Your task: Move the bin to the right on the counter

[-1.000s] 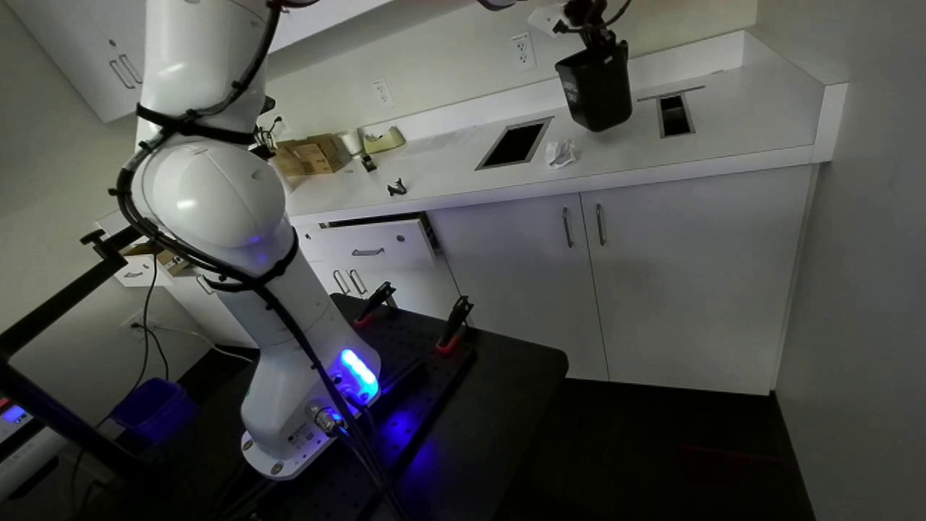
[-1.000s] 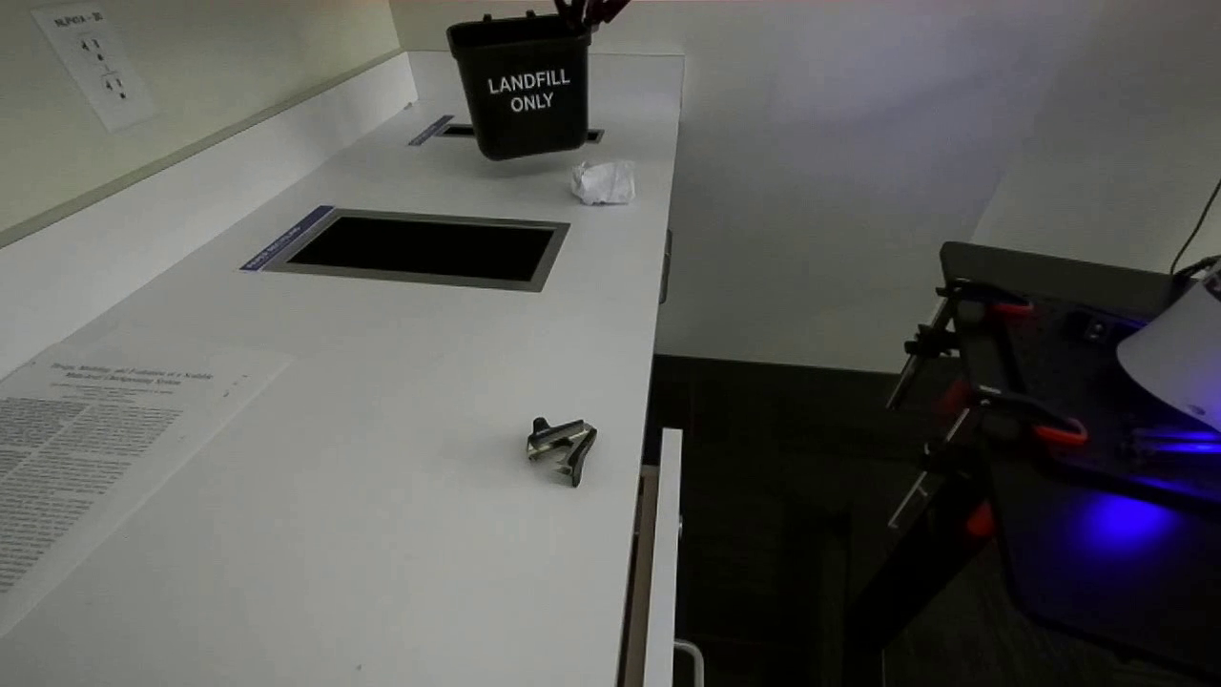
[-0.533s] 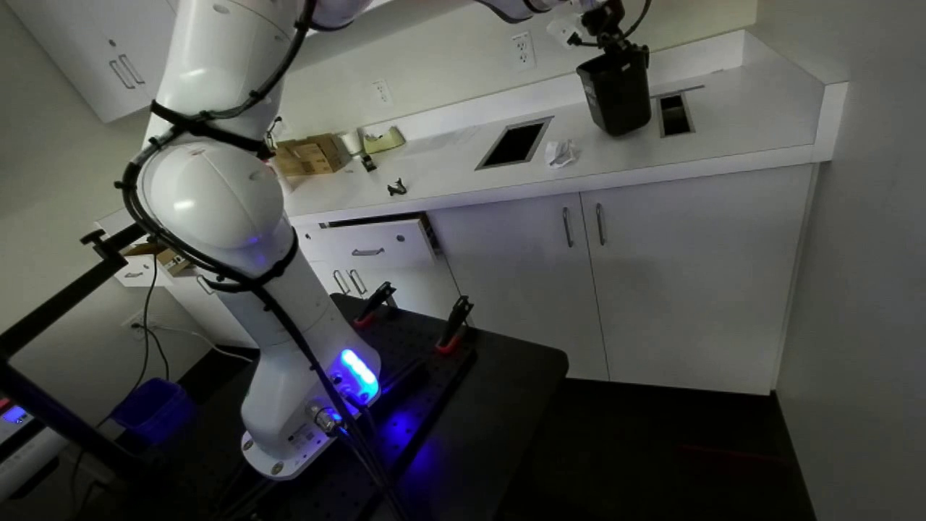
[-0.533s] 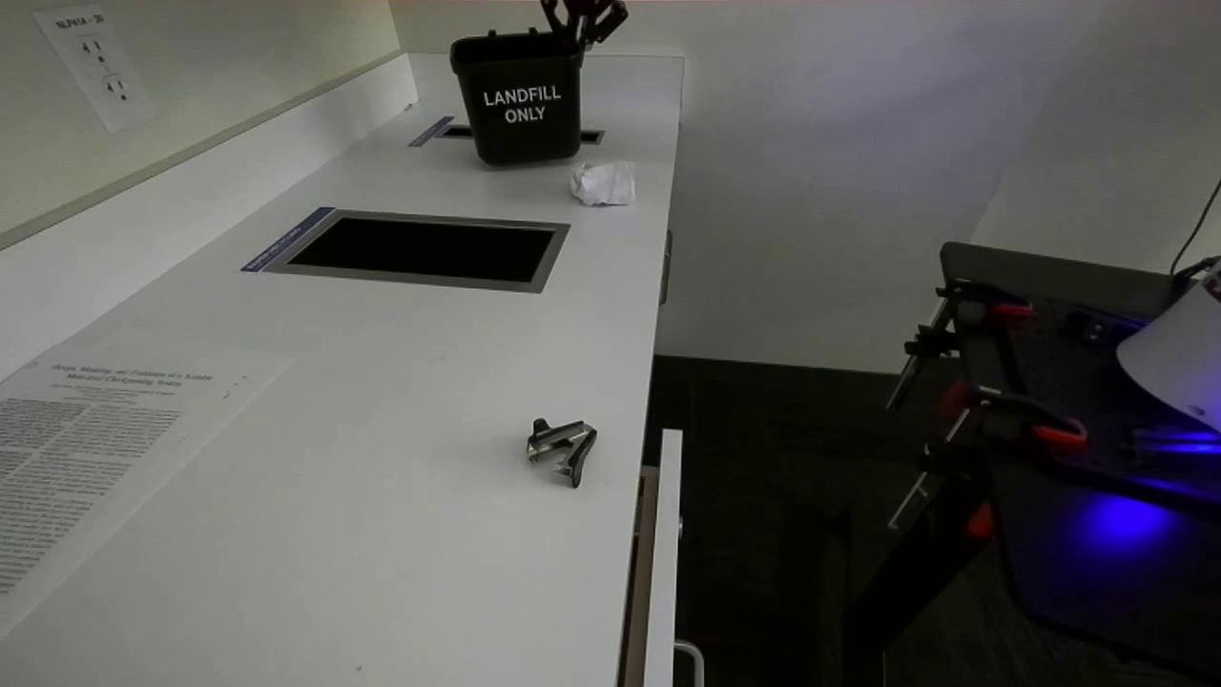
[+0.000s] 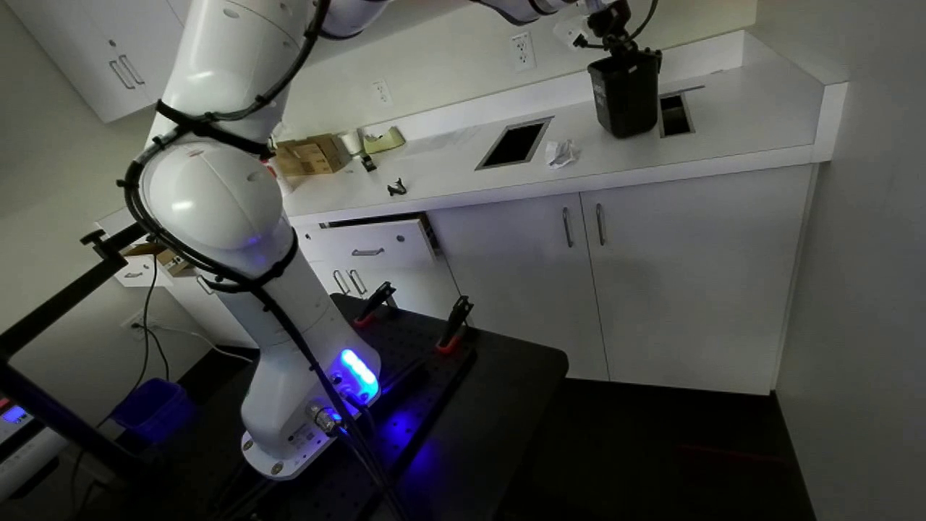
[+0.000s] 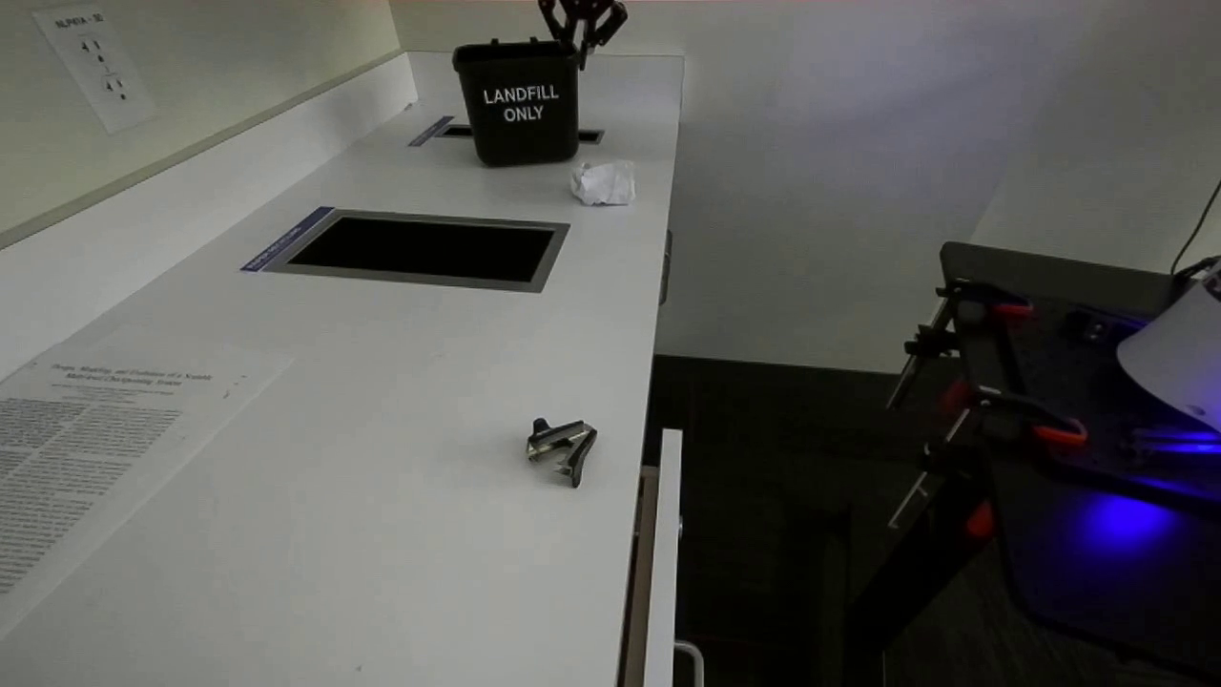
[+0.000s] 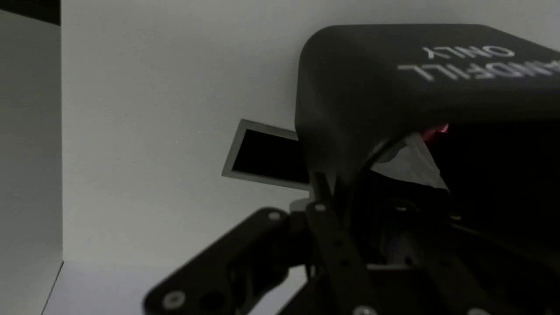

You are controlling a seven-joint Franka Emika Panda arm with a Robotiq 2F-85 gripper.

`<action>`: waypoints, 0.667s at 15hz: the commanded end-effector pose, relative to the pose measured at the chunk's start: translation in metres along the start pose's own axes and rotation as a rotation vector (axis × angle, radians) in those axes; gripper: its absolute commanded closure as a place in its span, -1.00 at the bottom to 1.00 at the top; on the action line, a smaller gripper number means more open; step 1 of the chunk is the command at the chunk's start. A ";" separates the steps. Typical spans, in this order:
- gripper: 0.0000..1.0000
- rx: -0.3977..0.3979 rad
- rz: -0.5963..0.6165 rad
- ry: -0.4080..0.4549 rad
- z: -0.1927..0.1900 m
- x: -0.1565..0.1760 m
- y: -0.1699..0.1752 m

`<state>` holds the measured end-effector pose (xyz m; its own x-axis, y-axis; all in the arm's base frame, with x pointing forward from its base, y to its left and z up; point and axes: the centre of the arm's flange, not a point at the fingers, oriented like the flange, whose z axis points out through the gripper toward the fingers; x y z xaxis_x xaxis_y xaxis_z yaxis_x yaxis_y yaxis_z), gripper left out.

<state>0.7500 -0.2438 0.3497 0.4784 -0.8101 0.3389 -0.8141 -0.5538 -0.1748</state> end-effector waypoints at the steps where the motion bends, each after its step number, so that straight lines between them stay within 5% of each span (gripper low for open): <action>1: -0.11 -0.002 0.019 -0.016 -0.008 0.009 -0.007; 7: -0.98 0.006 0.016 -0.006 -0.030 0.005 -0.008; 10: -1.00 0.004 -0.002 -0.021 -0.064 -0.004 -0.003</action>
<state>0.7525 -0.2395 0.3731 0.4774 -0.8063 0.3493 -0.8072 -0.5595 -0.1882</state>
